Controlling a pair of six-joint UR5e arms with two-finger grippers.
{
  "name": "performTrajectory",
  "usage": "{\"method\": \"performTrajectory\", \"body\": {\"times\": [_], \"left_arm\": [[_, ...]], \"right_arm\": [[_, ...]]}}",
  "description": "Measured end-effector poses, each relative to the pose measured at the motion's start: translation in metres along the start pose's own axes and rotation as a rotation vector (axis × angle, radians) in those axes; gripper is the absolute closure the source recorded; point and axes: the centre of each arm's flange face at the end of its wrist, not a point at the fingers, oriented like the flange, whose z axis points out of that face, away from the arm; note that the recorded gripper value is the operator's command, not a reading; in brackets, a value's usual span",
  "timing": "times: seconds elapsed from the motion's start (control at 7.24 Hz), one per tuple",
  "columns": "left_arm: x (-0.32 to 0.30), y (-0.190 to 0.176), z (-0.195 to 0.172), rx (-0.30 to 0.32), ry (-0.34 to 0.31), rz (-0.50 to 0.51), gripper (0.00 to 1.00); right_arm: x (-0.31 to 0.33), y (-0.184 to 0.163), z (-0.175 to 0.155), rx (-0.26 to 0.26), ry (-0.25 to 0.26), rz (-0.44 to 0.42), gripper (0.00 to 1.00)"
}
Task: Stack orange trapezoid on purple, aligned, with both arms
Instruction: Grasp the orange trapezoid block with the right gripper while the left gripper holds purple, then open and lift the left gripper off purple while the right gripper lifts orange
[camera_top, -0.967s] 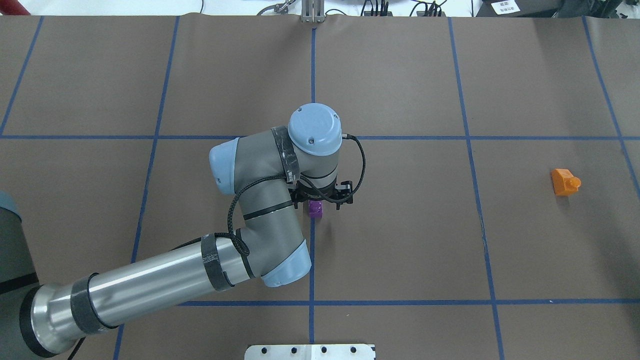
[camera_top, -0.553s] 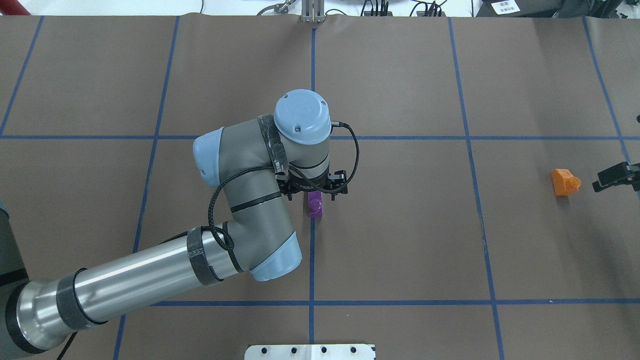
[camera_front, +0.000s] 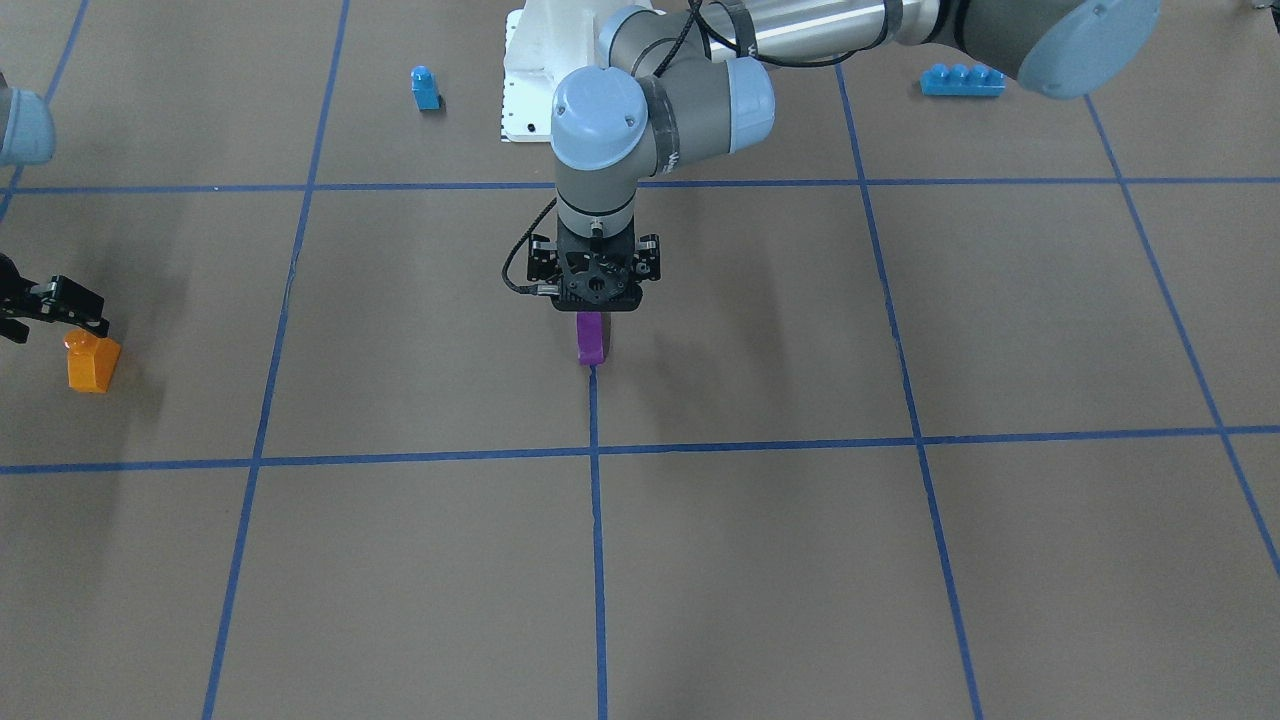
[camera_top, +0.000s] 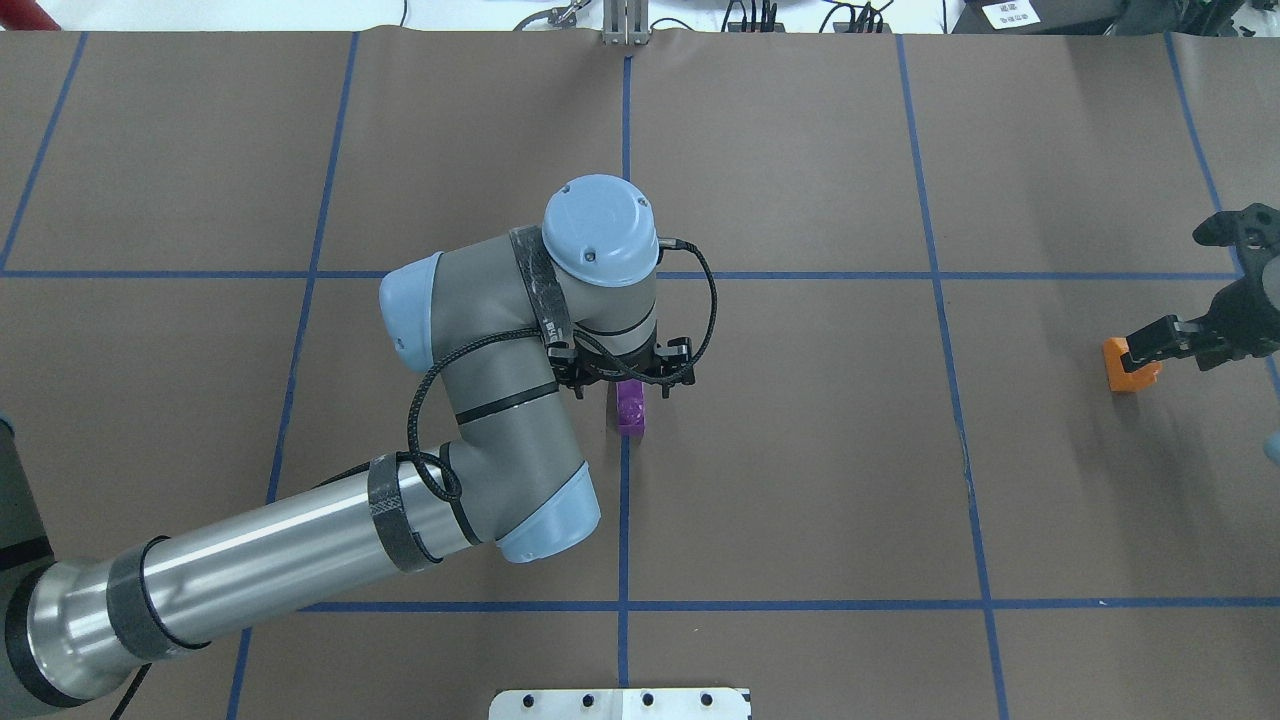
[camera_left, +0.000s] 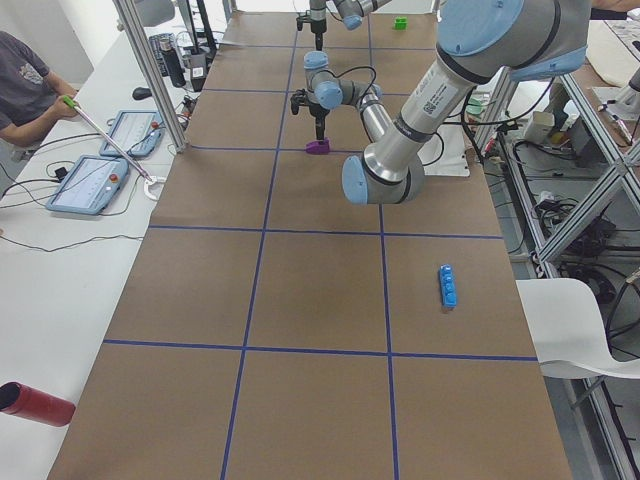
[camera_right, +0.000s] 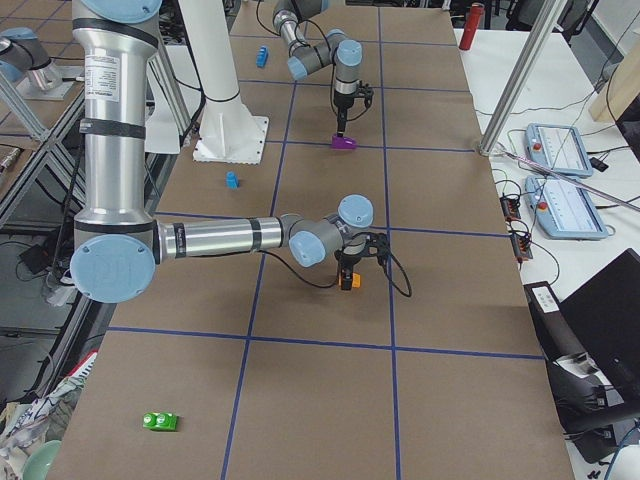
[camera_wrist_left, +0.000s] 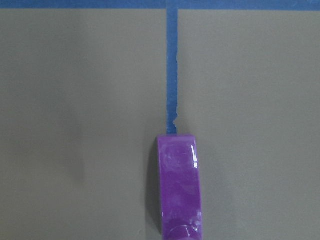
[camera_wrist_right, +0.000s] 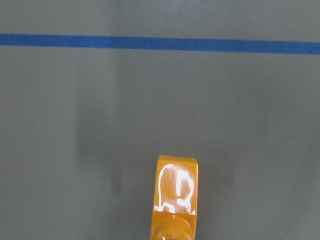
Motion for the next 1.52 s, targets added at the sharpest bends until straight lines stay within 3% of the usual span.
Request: {"method": "performTrajectory", "body": {"times": [0.28, 0.41, 0.55, 1.11, 1.52], "left_arm": [[0.000, 0.000, -0.001, 0.001, 0.001, 0.000, 0.01], [0.000, 0.000, -0.001, 0.002, 0.002, 0.000, 0.01], [-0.001, 0.000, -0.002, 0.003, 0.003, 0.000, 0.01], [-0.009, 0.002, 0.000, 0.003, 0.001, -0.001, 0.01], [-0.024, 0.000, -0.004, 0.012, 0.004, -0.006, 0.01]], "right_arm": [[-0.006, -0.009, 0.020, -0.025, 0.008, 0.003, 0.02], [-0.009, -0.012, 0.035, -0.045, 0.018, -0.001, 0.46], [-0.011, -0.012, 0.046, -0.059, 0.030, -0.007, 0.99], [-0.025, -0.023, 0.048, -0.062, 0.025, -0.023, 1.00], [-0.038, -0.026, 0.021, -0.047, 0.021, -0.010, 1.00]]}}
